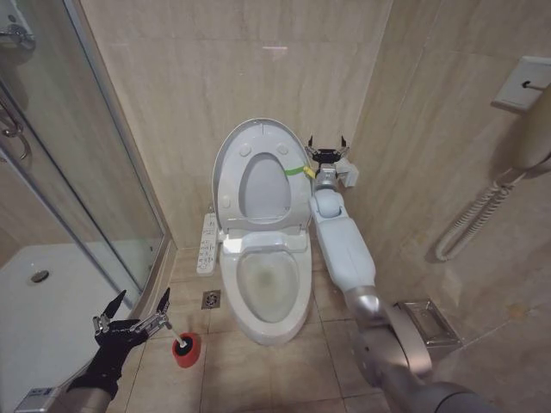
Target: Open the toilet lid, clean the toilet bowl with a toilet brush, close the toilet lid, and flush.
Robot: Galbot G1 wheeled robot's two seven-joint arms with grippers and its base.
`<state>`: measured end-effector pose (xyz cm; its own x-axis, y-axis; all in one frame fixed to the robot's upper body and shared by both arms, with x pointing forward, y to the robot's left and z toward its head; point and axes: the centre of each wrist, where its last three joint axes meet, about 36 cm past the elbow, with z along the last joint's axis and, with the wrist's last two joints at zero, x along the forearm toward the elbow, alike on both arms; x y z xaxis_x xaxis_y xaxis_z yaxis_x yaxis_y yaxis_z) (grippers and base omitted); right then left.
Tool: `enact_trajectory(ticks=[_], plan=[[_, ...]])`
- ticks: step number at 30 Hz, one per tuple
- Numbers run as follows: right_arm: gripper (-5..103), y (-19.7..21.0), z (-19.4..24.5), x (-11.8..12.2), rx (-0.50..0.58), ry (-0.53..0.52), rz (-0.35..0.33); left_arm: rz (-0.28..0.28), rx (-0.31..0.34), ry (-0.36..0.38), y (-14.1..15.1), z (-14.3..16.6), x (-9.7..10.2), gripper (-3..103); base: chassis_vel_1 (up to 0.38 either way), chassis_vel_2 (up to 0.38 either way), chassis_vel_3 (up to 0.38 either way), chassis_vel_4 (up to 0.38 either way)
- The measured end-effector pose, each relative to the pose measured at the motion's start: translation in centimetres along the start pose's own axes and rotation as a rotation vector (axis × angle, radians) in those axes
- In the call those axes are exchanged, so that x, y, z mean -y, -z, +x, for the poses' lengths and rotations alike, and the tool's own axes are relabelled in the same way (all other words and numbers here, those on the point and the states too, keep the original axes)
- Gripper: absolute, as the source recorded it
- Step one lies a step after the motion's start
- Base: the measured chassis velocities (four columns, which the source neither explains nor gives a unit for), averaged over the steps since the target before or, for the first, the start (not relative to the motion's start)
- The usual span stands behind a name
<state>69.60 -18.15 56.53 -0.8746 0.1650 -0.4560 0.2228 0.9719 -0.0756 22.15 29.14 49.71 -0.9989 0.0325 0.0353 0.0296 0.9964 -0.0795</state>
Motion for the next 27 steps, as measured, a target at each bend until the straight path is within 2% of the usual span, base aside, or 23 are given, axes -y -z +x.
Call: enact_trajectory(ticks=[12,14,19,22,27], plan=[[100,-1.0,9.0,0.7,-0.055,0.122,-0.025,0.000,0.000,0.000,0.0,0.0,0.0,98,0.000,0.000,0.000,0.000],[100,-1.6,13.7,-0.1,-0.124,0.233,-0.019,0.001,0.000,0.000,0.0,0.0,0.0,98,-0.006,-0.029,0.005,-0.007],[100,-1.5,14.9,0.2,-0.129,0.240,-0.024,-0.001,0.000,0.000,0.0,0.0,0.0,98,0.005,0.021,0.030,0.001],[100,0.6,15.8,-0.3,-0.145,0.239,-0.092,0.000,0.000,-0.001,0.0,0.0,0.0,98,0.000,0.000,0.000,0.000],[100,2.2,15.6,0.4,-0.132,0.235,-0.090,0.000,0.000,0.000,0.0,0.0,0.0,98,0.000,0.000,0.000,0.000]])
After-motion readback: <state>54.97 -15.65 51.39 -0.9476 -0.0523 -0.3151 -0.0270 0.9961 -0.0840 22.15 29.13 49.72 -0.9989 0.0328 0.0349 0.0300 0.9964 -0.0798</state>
